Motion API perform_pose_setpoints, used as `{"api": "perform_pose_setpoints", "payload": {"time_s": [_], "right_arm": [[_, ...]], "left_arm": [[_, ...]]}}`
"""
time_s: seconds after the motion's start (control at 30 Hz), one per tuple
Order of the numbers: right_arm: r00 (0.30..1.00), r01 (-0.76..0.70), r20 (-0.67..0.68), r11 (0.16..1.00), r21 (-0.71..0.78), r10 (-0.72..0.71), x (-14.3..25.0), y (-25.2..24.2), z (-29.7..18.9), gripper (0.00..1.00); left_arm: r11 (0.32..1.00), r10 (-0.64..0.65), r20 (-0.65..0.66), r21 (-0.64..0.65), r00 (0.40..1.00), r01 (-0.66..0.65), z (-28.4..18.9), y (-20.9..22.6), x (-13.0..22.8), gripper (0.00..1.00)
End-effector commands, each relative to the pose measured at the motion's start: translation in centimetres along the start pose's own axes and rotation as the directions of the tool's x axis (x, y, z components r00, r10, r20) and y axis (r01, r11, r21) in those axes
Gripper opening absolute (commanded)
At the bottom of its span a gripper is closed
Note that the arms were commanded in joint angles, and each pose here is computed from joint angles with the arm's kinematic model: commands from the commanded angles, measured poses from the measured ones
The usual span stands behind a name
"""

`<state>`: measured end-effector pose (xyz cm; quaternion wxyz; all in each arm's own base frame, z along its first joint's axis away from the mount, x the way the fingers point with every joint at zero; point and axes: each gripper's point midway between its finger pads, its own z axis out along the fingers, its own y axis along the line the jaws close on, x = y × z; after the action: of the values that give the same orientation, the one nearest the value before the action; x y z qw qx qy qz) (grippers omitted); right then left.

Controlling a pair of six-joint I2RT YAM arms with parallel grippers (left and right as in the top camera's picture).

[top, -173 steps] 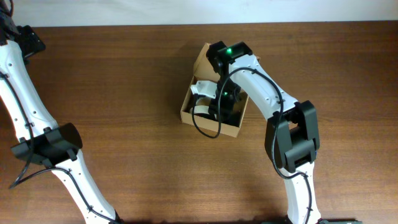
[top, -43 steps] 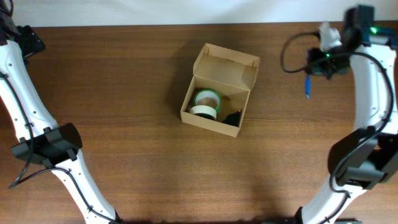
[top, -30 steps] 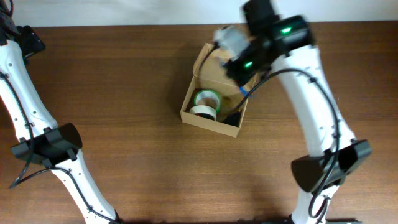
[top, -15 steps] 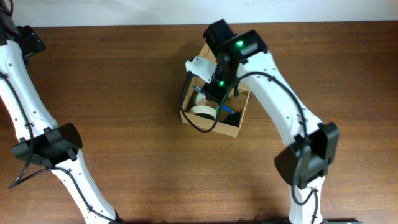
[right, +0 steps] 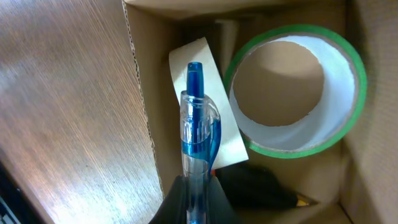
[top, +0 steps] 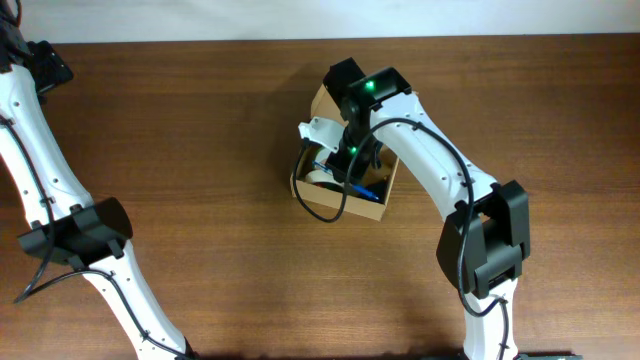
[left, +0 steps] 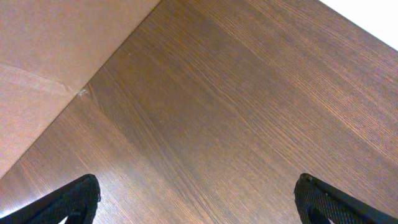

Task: Pack container
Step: 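Lower the blue pen into the box and release it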

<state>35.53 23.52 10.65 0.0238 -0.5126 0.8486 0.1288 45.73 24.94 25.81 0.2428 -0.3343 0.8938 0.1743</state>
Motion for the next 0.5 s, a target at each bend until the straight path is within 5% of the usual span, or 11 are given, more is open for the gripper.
{"api": "perform_pose_setpoints", "payload": {"time_s": [0.0, 0.47], "right_arm": [[1.0, 0.006, 0.003, 0.999, -0.049, -0.006, 0.2, 0.5, 1.0, 0.05], [1.0, -0.004, -0.014, 0.995, -0.097, 0.003, 0.9, 1.1, 3.0, 0.06]], "left_arm": [[1.0, -0.001, 0.012, 0.006, 1.0, 0.001, -0.8, 0.2, -0.2, 1.0], [1.0, -0.001, 0.012, 0.006, 1.0, 0.001, -0.8, 0.2, -0.2, 1.0]]}}
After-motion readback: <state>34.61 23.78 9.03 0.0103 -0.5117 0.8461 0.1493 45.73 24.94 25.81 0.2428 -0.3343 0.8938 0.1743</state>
